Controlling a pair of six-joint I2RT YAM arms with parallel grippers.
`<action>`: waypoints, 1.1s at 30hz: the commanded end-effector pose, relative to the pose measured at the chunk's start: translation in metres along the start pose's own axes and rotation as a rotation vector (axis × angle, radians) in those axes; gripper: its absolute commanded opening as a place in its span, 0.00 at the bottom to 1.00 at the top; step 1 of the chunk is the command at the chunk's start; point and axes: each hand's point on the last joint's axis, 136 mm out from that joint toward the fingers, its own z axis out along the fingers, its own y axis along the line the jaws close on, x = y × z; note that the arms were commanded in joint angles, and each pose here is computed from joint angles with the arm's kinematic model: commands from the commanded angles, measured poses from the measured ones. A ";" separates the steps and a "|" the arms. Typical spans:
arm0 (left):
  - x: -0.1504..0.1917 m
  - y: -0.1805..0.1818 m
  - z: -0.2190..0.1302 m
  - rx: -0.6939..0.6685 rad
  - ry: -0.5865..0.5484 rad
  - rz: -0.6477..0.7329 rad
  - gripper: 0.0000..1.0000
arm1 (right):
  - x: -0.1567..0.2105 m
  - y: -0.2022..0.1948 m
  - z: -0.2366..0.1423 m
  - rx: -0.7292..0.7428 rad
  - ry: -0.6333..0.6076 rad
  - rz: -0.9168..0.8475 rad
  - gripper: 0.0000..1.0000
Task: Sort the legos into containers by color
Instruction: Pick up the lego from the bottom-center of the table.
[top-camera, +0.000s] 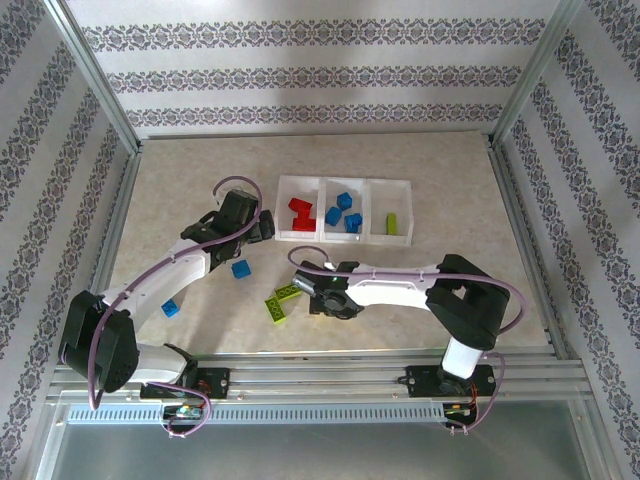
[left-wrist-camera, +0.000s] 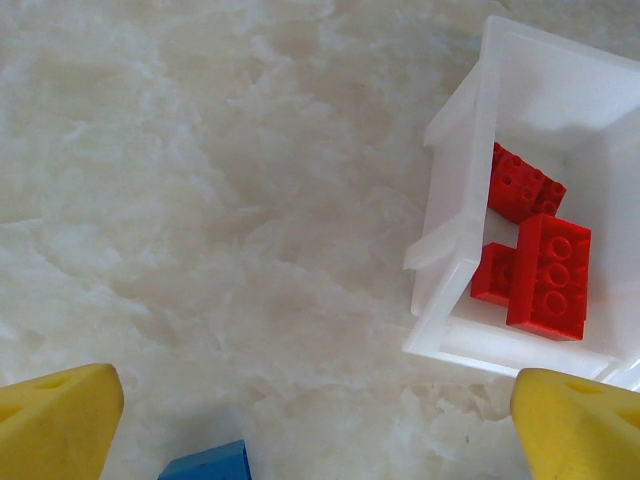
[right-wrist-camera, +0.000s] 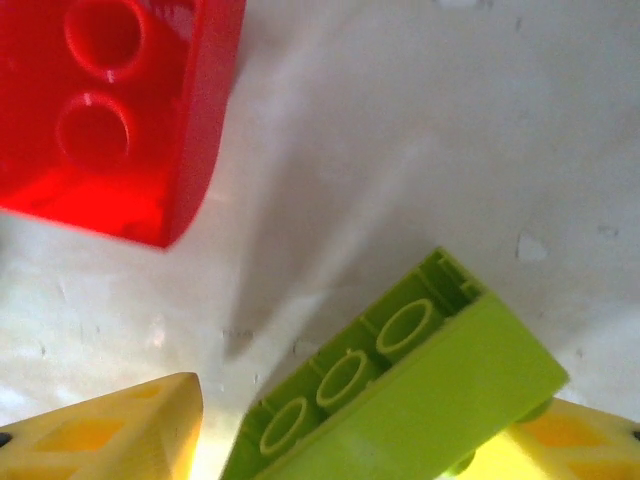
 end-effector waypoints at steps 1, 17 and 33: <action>-0.002 0.003 0.002 0.003 -0.012 -0.034 1.00 | -0.018 -0.001 0.001 0.029 -0.058 -0.017 0.62; -0.002 0.005 0.002 -0.006 -0.005 -0.030 1.00 | -0.015 -0.011 0.003 0.049 -0.027 -0.042 0.34; 0.043 0.043 -0.006 -0.060 0.052 -0.048 1.00 | -0.039 -0.040 -0.014 0.070 -0.100 -0.034 0.13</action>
